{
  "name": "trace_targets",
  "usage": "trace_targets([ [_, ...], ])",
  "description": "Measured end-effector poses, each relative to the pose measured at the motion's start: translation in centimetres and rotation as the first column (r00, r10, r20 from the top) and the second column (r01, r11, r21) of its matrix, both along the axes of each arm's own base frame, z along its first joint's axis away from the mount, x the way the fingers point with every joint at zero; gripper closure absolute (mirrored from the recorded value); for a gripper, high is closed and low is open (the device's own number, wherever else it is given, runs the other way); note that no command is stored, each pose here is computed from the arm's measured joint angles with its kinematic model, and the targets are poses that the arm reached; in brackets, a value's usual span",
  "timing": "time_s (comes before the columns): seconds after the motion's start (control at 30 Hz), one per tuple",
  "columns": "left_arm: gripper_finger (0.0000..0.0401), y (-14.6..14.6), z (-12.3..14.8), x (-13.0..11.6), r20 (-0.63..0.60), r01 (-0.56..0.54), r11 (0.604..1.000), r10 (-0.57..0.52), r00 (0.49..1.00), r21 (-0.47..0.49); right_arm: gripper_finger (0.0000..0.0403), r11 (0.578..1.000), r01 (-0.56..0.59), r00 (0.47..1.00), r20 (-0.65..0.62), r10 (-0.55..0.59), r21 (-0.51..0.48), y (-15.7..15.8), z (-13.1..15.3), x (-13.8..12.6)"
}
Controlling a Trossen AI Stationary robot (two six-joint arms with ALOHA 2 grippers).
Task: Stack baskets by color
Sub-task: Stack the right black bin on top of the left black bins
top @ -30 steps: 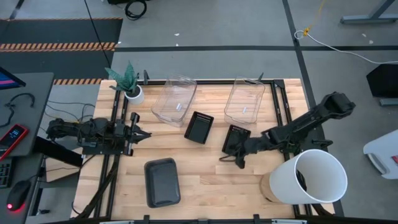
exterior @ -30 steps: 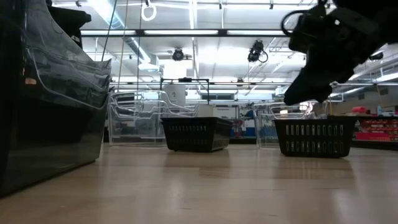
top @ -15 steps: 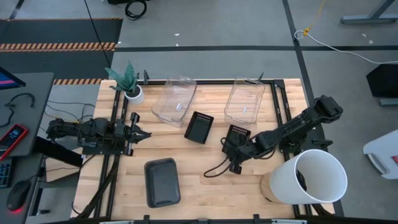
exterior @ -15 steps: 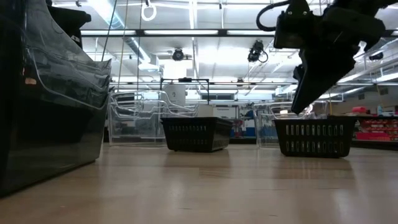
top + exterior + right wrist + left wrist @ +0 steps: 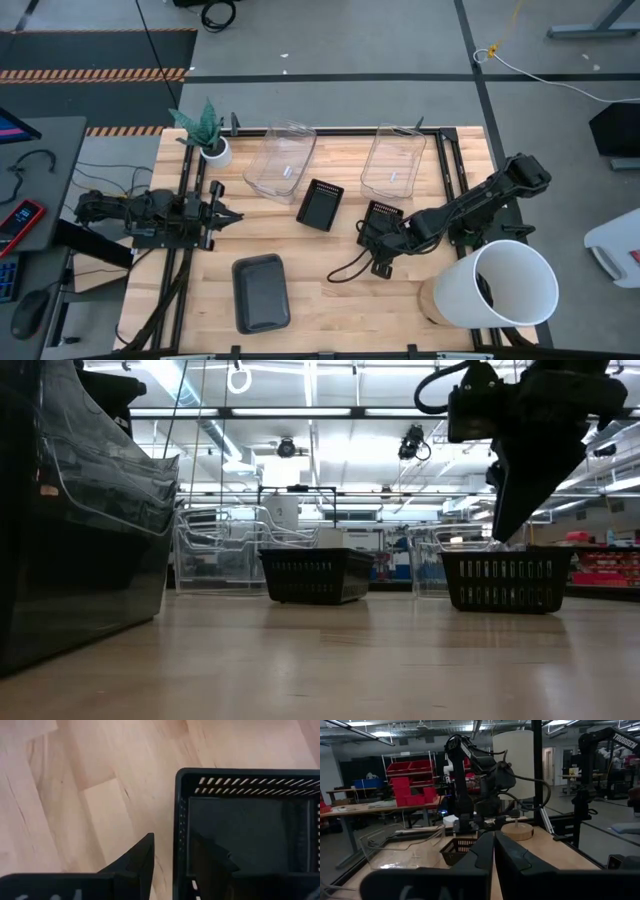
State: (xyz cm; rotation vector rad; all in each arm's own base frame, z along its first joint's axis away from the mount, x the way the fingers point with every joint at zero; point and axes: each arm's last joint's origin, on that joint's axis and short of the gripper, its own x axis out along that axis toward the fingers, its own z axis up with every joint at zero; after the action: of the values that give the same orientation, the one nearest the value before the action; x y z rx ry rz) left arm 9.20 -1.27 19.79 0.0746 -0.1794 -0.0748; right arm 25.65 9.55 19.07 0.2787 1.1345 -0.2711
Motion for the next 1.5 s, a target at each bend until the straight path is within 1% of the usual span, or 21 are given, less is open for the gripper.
trace_targets([
  [0.07,0.0376,0.0,0.0,0.0,0.000,0.000,1.000,0.000,1.000,0.000,0.0260,1.000,0.011,1.000,-0.009,-0.011,0.000,0.1,-0.3,0.1],
  [0.23,0.0370,0.0,0.0,0.0,0.000,0.000,1.000,0.000,1.000,0.000,0.0232,0.999,0.001,0.998,-0.056,-0.004,-0.054,0.3,-1.7,0.4],
  [0.33,0.0372,0.0,0.0,0.0,0.000,0.000,1.000,0.000,1.000,0.000,0.0213,0.997,-0.004,0.997,-0.074,-0.002,-0.079,0.3,-2.3,0.6],
  [0.47,0.0379,0.0,0.0,0.0,0.000,0.000,1.000,0.000,1.000,0.000,0.0191,0.996,-0.006,0.996,-0.087,-0.001,-0.086,0.3,-2.8,0.7],
  [0.63,0.0382,0.0,0.0,0.0,0.000,0.000,1.000,0.000,1.000,0.000,0.0189,0.995,-0.006,0.994,-0.110,-0.005,-0.100,0.4,-3.7,1.0],
  [0.9,0.0373,0.0,0.0,0.0,0.001,0.000,1.000,0.000,1.000,0.000,0.0221,0.992,-0.011,0.987,-0.162,-0.009,-0.123,0.5,-5.7,1.5],
  [1.07,0.0370,0.0,0.0,0.0,0.001,0.000,1.000,0.000,1.000,0.000,0.0255,0.994,0.002,0.987,-0.160,-0.019,-0.105,0.4,-5.7,1.6],
  [1.23,0.0375,0.0,0.0,0.0,0.001,0.000,1.000,0.000,1.000,0.000,0.0289,0.996,0.007,0.987,-0.156,-0.021,-0.091,0.4,-5.6,1.6],
  [1.37,0.0380,0.0,0.0,0.0,0.001,0.000,1.000,0.000,1.000,0.000,0.0332,0.996,0.002,0.987,-0.159,-0.016,-0.089,0.4,-5.6,1.5],
  [1.5,0.0378,0.0,0.0,0.0,0.001,0.000,1.000,0.000,1.000,0.000,0.0387,0.995,-0.009,0.987,-0.160,-0.007,-0.098,0.4,-5.5,1.5],
])
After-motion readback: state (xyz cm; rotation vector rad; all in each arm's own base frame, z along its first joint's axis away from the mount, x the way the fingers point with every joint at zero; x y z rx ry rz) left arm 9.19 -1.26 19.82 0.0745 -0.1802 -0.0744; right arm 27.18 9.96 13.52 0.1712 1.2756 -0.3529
